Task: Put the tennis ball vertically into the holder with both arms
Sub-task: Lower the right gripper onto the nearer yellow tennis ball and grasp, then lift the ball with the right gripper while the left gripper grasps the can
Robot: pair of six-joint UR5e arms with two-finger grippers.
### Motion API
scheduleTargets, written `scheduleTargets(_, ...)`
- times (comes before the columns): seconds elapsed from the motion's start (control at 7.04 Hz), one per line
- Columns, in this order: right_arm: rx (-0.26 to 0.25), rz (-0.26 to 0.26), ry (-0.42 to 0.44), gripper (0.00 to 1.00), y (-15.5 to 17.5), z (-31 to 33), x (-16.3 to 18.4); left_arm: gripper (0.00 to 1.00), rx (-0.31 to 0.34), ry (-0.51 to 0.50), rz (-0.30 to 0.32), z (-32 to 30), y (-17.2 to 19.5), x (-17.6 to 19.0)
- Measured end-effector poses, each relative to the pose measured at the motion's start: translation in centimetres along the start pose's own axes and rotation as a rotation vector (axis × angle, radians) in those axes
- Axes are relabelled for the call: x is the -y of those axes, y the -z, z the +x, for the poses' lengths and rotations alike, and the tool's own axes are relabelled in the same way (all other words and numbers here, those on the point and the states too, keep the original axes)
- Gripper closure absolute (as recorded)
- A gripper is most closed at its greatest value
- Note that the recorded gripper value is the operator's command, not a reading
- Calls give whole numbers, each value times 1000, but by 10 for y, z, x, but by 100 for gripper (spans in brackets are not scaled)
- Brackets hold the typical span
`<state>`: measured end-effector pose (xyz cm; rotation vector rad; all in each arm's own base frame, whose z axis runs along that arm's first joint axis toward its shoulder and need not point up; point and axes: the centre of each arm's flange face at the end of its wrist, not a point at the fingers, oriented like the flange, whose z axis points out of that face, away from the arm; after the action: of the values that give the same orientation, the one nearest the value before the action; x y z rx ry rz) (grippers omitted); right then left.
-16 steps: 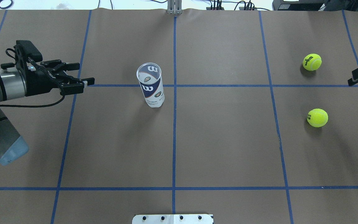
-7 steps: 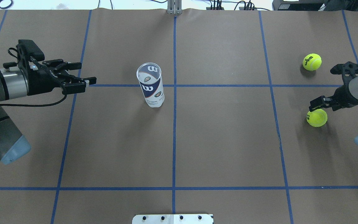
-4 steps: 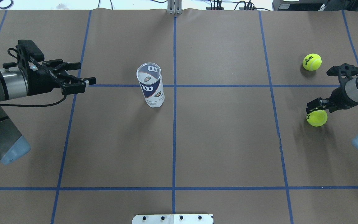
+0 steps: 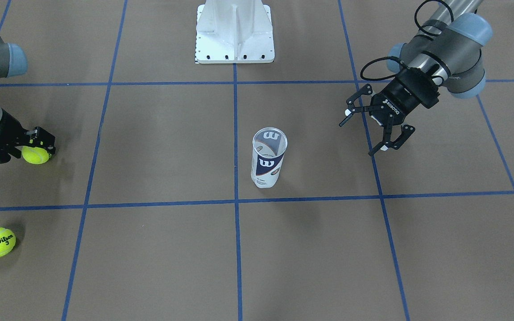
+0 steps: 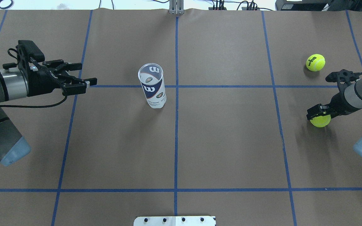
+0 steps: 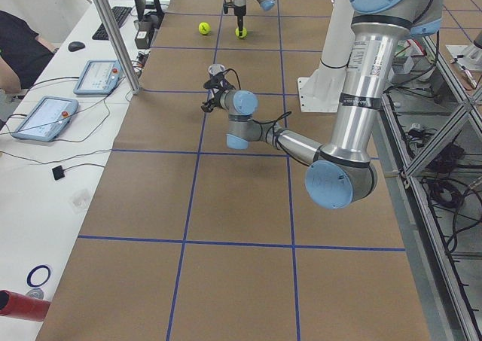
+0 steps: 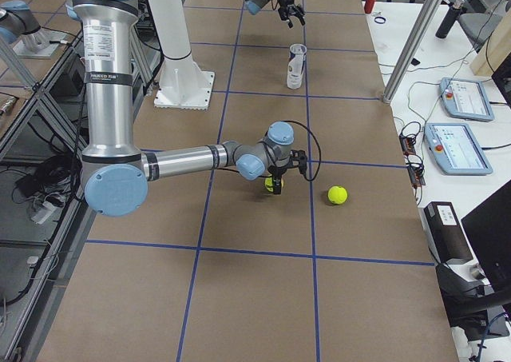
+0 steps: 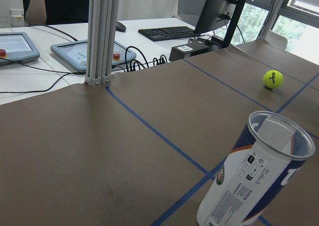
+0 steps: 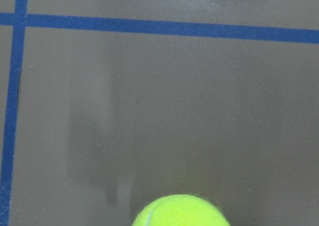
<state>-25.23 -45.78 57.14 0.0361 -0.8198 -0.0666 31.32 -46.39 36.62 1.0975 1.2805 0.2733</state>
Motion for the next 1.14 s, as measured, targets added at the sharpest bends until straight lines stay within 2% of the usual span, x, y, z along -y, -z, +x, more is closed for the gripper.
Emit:
scheduleTargets(0.14,-1,-1,-1,100,0,0,0,1,-1,0,1,1,0,0)
scheduleTargets(0.57,22,28,19,100,18,-14,-2,1,-3,0,1,1,-2,1)
scheduleTargets(0.85,79,56,23,100,68,-42,7,1,-5,1,-3,-1,-17,0)
scheduleTargets(1.14,122,74,9,100,116,-78,34,1,-22,4,-20,14,-39,-17)
